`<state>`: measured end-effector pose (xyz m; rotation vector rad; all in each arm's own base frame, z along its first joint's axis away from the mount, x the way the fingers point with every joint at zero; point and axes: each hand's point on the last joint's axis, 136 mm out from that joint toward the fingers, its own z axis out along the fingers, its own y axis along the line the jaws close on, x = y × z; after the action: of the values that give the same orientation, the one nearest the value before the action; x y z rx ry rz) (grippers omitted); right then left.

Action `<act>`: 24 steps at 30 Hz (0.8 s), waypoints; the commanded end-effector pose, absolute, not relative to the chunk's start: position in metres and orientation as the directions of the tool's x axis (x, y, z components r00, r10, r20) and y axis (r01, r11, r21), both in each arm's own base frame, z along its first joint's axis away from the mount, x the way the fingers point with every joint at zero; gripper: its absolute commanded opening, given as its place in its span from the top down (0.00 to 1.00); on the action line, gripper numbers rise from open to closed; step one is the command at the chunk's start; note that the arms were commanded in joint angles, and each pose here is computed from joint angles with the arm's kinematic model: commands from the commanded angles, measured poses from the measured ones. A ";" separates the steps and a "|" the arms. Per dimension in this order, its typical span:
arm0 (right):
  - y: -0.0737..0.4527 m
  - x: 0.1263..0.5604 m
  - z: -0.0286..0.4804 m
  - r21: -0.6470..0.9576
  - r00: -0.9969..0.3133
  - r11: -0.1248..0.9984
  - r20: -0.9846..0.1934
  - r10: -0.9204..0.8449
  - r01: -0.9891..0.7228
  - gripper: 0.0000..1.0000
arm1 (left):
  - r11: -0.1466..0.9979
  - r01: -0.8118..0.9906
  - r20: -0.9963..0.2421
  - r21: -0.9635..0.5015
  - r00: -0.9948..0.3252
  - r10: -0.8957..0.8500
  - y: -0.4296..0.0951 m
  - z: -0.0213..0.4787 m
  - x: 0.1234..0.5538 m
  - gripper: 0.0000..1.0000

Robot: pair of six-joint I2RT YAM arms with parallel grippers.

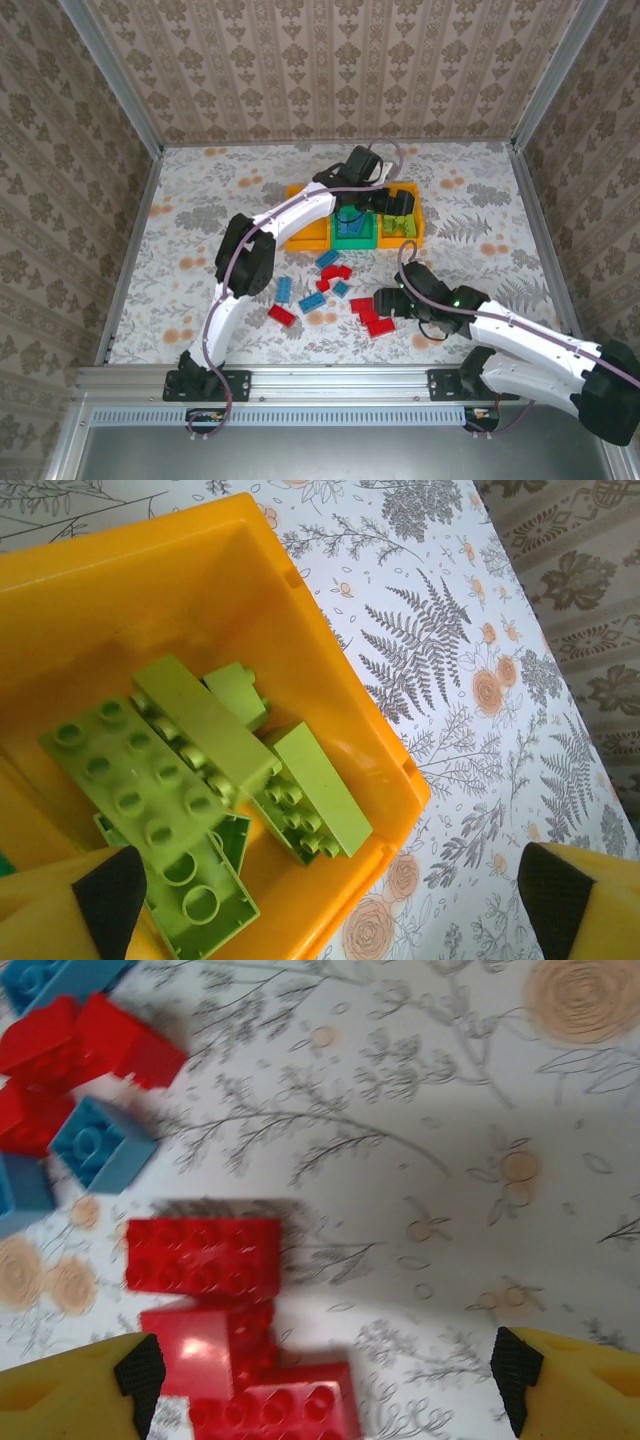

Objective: Sort the legos into containers by color

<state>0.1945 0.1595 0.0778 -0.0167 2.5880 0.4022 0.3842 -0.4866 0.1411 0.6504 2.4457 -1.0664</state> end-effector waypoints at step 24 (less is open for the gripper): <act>0.184 0.153 0.020 -0.025 -0.919 0.983 -0.352 -0.178 -0.181 0.12 | 0.677 0.548 -0.645 -0.491 -0.751 0.139 -0.397 0.206 0.387 0.00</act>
<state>0.1484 0.1855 0.0182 -0.2774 2.7828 0.0630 0.3825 -0.4020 0.1762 0.5230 2.4075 -0.9311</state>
